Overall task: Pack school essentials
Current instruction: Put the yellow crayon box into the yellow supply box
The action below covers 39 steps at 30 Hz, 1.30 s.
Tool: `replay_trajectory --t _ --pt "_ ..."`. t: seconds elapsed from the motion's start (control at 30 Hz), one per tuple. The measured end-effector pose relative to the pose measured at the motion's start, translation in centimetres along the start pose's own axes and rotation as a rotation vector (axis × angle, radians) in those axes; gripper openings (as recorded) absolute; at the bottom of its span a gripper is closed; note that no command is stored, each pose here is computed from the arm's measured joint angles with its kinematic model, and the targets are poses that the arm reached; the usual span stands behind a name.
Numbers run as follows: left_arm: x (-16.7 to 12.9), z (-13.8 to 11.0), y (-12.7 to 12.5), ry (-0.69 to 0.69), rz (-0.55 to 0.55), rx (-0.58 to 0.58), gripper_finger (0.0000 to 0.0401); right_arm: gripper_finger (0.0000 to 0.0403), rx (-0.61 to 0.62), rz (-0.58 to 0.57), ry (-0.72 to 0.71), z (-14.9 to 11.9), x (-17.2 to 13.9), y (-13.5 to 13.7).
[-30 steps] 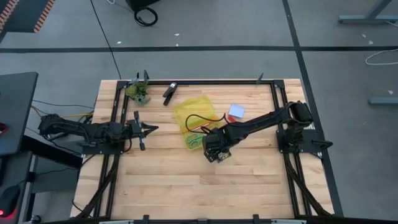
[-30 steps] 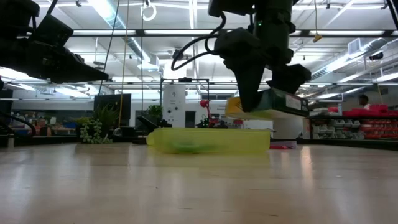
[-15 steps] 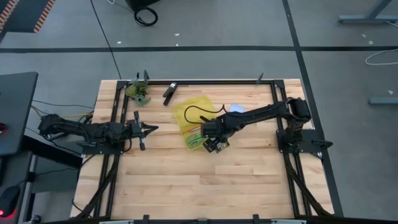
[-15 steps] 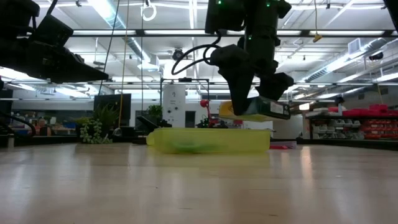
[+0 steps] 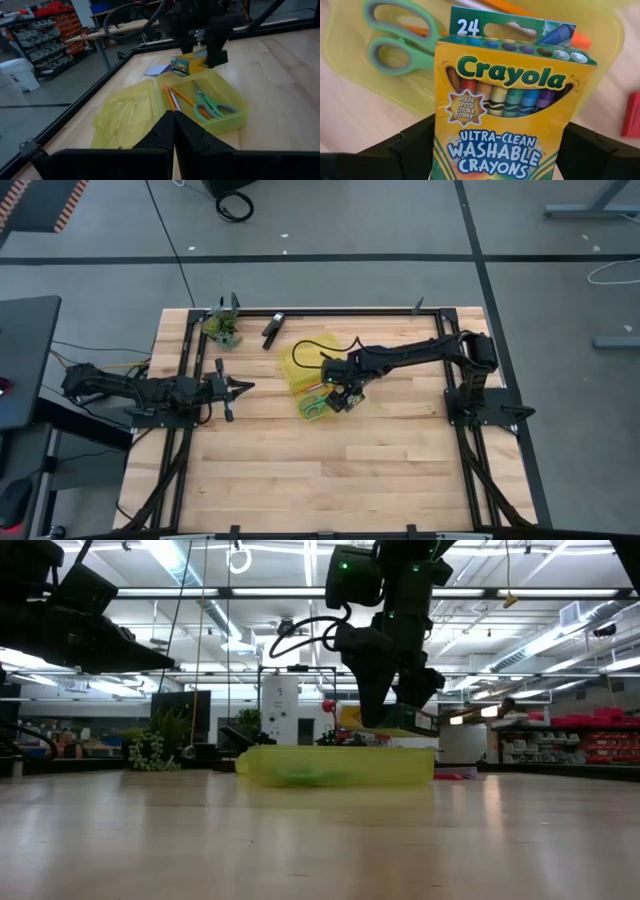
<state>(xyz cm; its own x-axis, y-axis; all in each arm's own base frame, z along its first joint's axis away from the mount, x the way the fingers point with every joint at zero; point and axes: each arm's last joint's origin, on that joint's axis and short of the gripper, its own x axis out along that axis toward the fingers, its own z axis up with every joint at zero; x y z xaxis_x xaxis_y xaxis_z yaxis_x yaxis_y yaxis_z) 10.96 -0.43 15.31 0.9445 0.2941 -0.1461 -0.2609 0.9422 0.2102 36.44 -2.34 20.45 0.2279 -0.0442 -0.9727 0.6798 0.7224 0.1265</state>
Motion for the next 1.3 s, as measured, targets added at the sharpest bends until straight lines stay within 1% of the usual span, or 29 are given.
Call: replay_trajectory --t 0.07,0.23,0.3,0.57,0.7,0.87,1.03,1.17,1.3 --pt "0.0 0.0 0.0 -0.002 -0.015 0.0 0.001 0.0343 -0.05 -0.002 -0.02 0.2 0.0 -0.1" --pt "0.0 0.0 -0.4 -0.013 -0.126 0.003 0.0018 0.0343 -0.176 -0.029 -0.065 0.6 0.0 -0.1" --pt "0.0 0.0 -0.4 -0.016 -0.15 0.007 0.0021 0.0343 -0.213 -0.044 -0.075 0.6 0.0 -0.2" --pt "0.0 0.0 -0.4 -0.02 -0.155 0.011 0.0013 0.0343 -0.355 -0.084 -0.096 0.8 0.0 -0.3" --pt "0.0 0.1 -0.4 -0.021 -0.154 0.012 0.0015 0.0343 -0.421 -0.102 -0.114 0.9 0.0 -0.3" --pt "0.0 0.1 -0.4 -0.022 -0.154 0.011 0.0022 0.0343 -0.614 -0.113 -0.124 1.0 0.0 -0.2" --pt "0.0 0.1 -0.4 -0.022 -0.154 0.011 0.0018 0.0343 -0.796 -0.114 -0.15 1.3 -0.1 0.1" --pt "0.0 0.1 -0.4 -0.023 -0.154 0.01 0.0012 0.0343 -0.871 -0.109 -0.195 1.5 0.5 0.1" --pt "0.0 0.1 -0.4 -0.022 -0.154 0.008 0.0017 0.0343 -0.916 -0.105 -0.213 1.5 1.4 -0.4"
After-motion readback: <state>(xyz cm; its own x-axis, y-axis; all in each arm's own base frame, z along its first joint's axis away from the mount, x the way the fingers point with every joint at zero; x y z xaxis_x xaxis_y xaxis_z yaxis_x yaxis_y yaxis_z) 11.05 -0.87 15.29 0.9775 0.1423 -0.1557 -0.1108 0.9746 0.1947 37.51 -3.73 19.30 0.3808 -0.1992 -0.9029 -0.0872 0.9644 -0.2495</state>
